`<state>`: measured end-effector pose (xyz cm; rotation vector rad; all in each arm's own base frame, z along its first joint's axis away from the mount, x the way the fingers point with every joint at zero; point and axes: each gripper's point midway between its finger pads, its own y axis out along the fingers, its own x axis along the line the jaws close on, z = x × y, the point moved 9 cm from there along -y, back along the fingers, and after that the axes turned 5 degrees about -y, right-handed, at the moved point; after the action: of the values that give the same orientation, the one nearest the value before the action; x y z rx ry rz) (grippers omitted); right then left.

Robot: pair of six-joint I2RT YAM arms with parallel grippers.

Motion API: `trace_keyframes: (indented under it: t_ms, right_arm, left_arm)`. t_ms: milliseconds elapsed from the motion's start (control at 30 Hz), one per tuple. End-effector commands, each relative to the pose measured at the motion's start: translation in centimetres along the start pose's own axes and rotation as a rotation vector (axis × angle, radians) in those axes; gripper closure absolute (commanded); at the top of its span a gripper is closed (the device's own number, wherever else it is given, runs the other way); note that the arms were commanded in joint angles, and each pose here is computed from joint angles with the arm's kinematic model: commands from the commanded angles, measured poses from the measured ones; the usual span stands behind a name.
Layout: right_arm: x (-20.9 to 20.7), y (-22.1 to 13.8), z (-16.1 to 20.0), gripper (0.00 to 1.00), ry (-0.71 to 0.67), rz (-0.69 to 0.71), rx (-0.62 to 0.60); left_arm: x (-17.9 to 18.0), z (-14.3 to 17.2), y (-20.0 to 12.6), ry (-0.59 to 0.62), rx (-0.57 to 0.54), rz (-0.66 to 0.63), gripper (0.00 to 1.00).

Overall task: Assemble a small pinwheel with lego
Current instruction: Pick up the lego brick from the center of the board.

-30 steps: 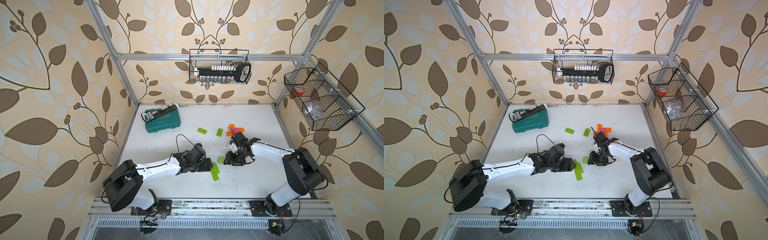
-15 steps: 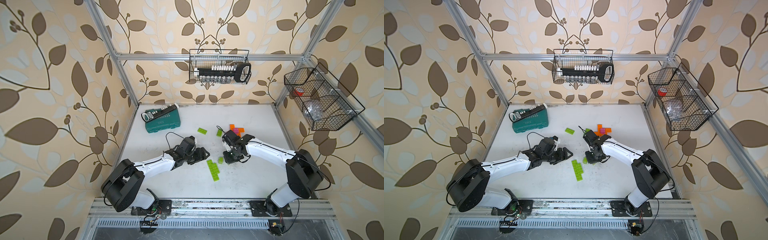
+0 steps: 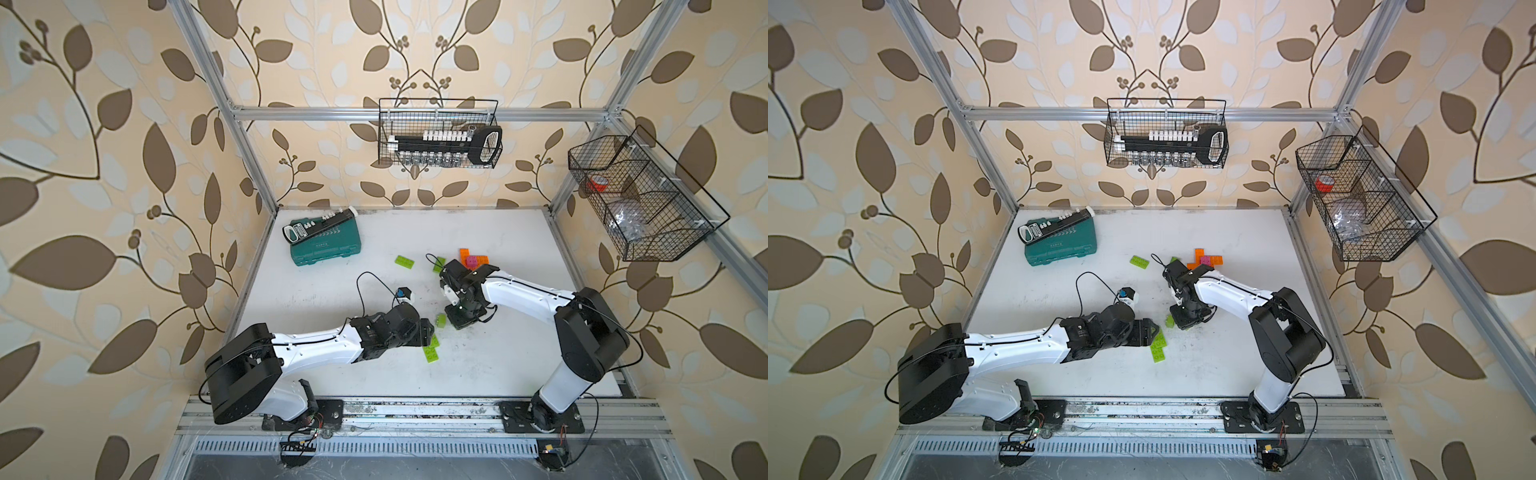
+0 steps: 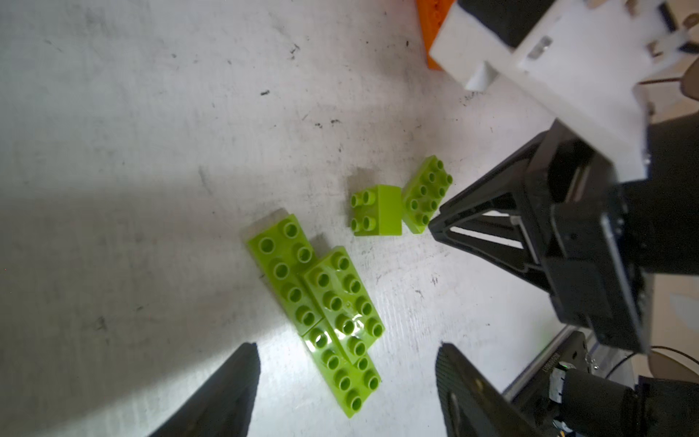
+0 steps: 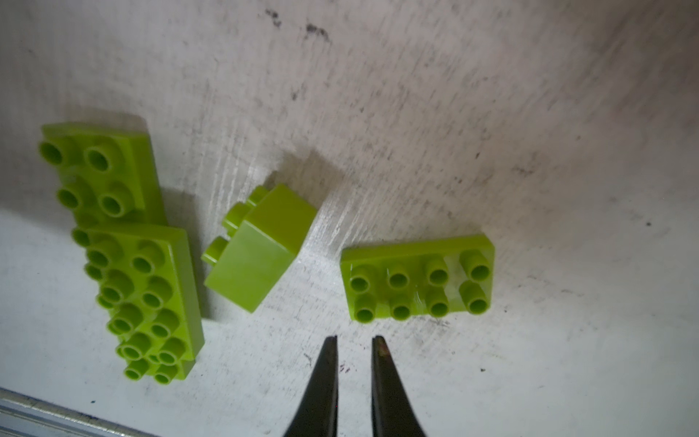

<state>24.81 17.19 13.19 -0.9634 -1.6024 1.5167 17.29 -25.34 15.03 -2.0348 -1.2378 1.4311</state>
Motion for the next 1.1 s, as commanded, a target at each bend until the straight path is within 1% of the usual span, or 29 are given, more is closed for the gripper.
trace_keyframes:
  t_ms: [0, 367, 667, 867, 967, 1067]
  right_arm:
    - [0.2, -0.1, -0.8, 0.86, -0.020, -0.008, 0.008]
    - [0.0, 0.9, -1.0, 0.86, -0.017, 0.006, 0.035]
    - [0.0, 1.6, -0.7, 0.88, -0.014, 0.009, 0.070]
    - [-0.1, 2.1, -0.6, 0.88, -0.014, 0.024, 0.095]
    - [-0.3, 1.8, -0.6, 0.87, -0.014, 0.042, 0.086]
    - [-0.1, 1.2, -0.8, 0.88, -0.013, 0.024, 0.057]
  left_arm:
    - [-0.4, -0.8, -1.0, -0.009, -0.066, 0.004, 0.24]
    - [-0.4, -0.7, -1.0, -0.003, -0.053, -0.001, 0.24]
    - [-0.4, -0.7, -0.9, 0.002, -0.048, -0.009, 0.24]
    - [-0.5, -0.7, -0.8, 0.002, -0.042, -0.011, 0.24]
    - [-0.4, -0.7, -0.7, 0.003, -0.038, -0.013, 0.25]
    - [-0.6, -0.7, -0.7, 0.006, -0.038, -0.011, 0.25]
